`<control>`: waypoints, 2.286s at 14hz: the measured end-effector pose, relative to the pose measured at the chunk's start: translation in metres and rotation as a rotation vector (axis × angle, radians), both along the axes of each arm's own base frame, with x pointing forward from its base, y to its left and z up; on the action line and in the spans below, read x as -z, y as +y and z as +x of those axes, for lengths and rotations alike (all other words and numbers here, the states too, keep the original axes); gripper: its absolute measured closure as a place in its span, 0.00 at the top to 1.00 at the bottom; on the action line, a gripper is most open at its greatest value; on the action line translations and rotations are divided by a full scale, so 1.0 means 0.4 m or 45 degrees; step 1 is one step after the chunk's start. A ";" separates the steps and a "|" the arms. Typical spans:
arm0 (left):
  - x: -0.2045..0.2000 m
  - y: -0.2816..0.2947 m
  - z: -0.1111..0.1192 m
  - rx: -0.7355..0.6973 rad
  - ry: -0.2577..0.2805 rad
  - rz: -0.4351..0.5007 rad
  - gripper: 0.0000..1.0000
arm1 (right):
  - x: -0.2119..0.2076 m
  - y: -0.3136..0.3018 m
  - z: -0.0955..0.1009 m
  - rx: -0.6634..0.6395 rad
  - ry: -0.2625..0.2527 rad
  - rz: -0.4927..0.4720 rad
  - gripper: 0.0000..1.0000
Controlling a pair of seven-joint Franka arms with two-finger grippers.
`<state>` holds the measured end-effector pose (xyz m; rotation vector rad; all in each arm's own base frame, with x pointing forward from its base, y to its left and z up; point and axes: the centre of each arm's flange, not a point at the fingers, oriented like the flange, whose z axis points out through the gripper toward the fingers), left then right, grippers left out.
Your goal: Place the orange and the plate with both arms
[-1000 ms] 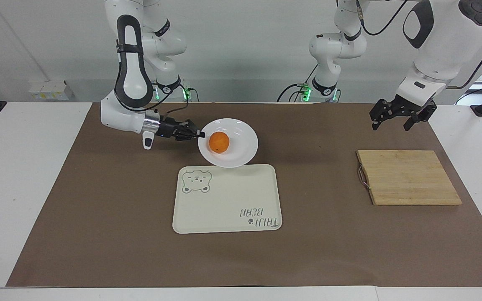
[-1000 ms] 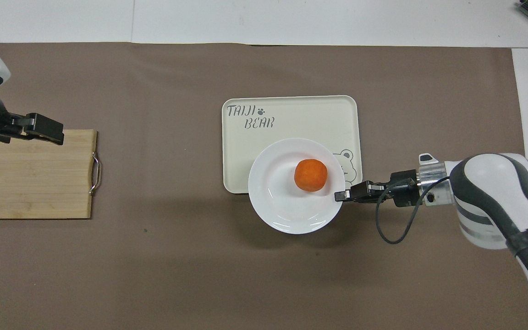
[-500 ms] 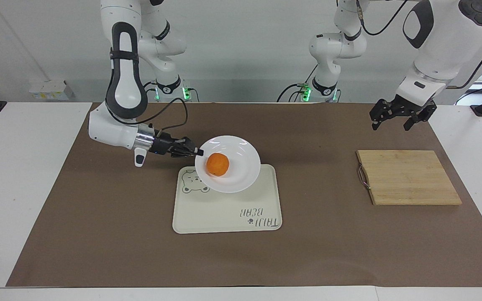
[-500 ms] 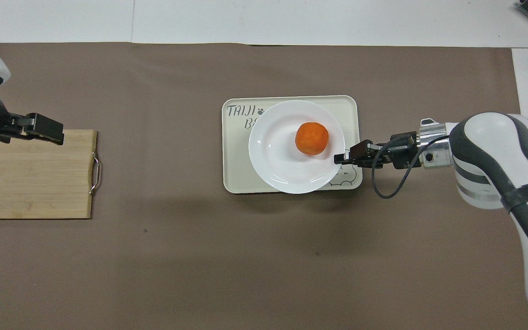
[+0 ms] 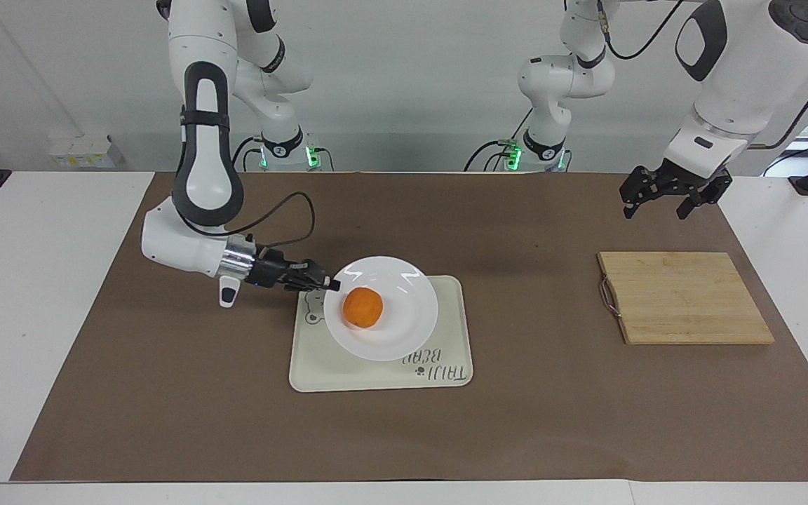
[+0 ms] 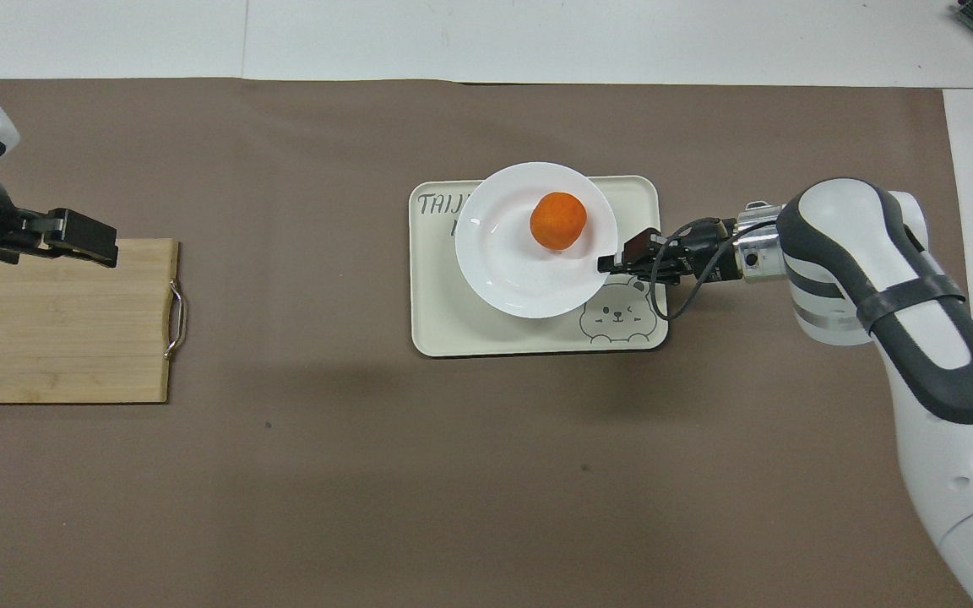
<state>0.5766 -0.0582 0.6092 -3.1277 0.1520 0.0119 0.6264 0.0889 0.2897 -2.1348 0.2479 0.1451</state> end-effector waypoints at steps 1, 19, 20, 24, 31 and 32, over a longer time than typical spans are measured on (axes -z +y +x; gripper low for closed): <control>0.000 0.000 0.000 0.000 0.000 0.000 1.00 | 0.017 0.010 -0.004 -0.012 0.011 -0.001 0.04; 0.000 0.000 0.000 0.000 0.000 0.000 1.00 | -0.033 -0.013 0.012 -0.180 -0.026 -0.265 0.96; 0.000 0.000 0.000 0.000 0.000 0.000 1.00 | -0.077 -0.018 0.027 -0.191 -0.039 -0.341 1.00; 0.000 0.000 0.000 0.000 0.000 0.000 1.00 | -0.247 -0.055 0.054 -0.193 -0.157 -0.720 1.00; 0.000 0.000 0.000 0.000 0.000 0.000 1.00 | -0.506 -0.136 -0.010 -0.155 -0.224 -1.153 1.00; 0.000 0.000 0.000 0.000 0.000 0.000 1.00 | -0.549 -0.153 -0.028 -0.152 -0.232 -1.194 1.00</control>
